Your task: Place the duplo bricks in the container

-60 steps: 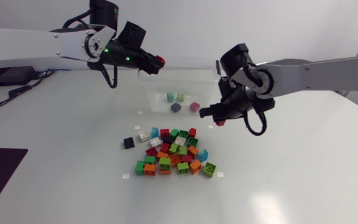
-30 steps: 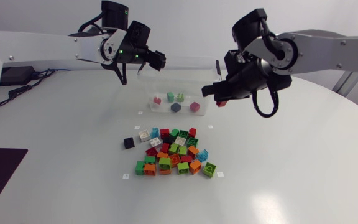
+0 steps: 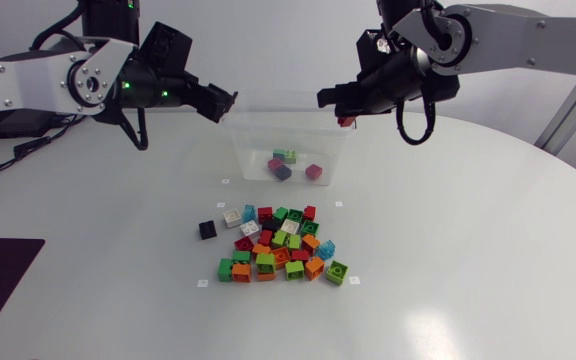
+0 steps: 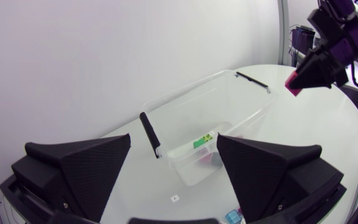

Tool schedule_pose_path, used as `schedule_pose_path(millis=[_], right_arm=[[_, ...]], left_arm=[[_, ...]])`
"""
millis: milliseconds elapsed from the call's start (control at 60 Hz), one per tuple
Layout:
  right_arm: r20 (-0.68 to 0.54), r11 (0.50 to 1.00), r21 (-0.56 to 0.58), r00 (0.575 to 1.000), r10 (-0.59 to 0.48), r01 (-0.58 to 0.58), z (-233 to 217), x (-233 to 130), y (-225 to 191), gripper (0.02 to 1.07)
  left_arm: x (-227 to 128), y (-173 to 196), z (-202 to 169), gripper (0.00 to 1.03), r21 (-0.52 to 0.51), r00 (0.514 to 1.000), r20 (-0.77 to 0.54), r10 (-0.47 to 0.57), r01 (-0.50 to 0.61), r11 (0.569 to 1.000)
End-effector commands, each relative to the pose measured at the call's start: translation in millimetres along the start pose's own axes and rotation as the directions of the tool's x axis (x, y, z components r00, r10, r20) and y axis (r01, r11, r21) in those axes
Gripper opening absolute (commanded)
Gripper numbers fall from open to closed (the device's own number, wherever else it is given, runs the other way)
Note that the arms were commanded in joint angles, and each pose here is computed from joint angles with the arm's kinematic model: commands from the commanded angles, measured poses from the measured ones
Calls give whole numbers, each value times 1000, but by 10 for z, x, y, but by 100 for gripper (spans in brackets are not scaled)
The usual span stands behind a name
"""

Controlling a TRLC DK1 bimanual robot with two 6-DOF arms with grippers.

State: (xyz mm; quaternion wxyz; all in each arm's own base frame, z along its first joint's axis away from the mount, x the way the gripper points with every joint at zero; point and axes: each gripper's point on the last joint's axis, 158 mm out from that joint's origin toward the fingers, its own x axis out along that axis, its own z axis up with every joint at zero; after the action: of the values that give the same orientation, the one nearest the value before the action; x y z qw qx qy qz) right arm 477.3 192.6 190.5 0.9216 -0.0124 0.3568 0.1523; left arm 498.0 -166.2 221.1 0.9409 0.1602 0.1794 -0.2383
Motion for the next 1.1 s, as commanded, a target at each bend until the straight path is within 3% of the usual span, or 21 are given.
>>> schedule_pose_path(millis=[0, 517, 950, 983, 1033, 1050, 1083], right_arm=[[20, 1000, -6, 1000, 3, -3, 104, 120, -3, 34], [101, 999, -34, 995, -17, 21, 418, 576, -25, 34], [150, 997, -59, 987, -49, 59, 665, 985, -78, 36], [151, 996, -63, 987, -53, 63, 678, 1017, -75, 39], [148, 996, -63, 987, -59, 69, 684, 1046, -86, 53], [152, 995, -62, 986, -66, 76, 699, 1039, -99, 69], [154, 995, -62, 985, -71, 81, 711, 1030, -99, 85]], left_arm=[[-69, -68, -299, 98, 39, 998, -62, -11, 13, 999], [-166, -253, -1324, 98, 126, 941, -326, -91, 139, 982], [-202, -495, -2181, 98, 169, 807, -549, -216, 360, 918], [-207, -512, -2237, 98, 165, 794, -563, -228, 378, 911], [-224, -541, -2297, 98, 166, 776, -581, -243, 406, 899], [-246, -572, -2352, 98, 163, 758, -600, -258, 431, 888], [-259, -590, -2384, 98, 161, 745, -611, -267, 447, 880]])
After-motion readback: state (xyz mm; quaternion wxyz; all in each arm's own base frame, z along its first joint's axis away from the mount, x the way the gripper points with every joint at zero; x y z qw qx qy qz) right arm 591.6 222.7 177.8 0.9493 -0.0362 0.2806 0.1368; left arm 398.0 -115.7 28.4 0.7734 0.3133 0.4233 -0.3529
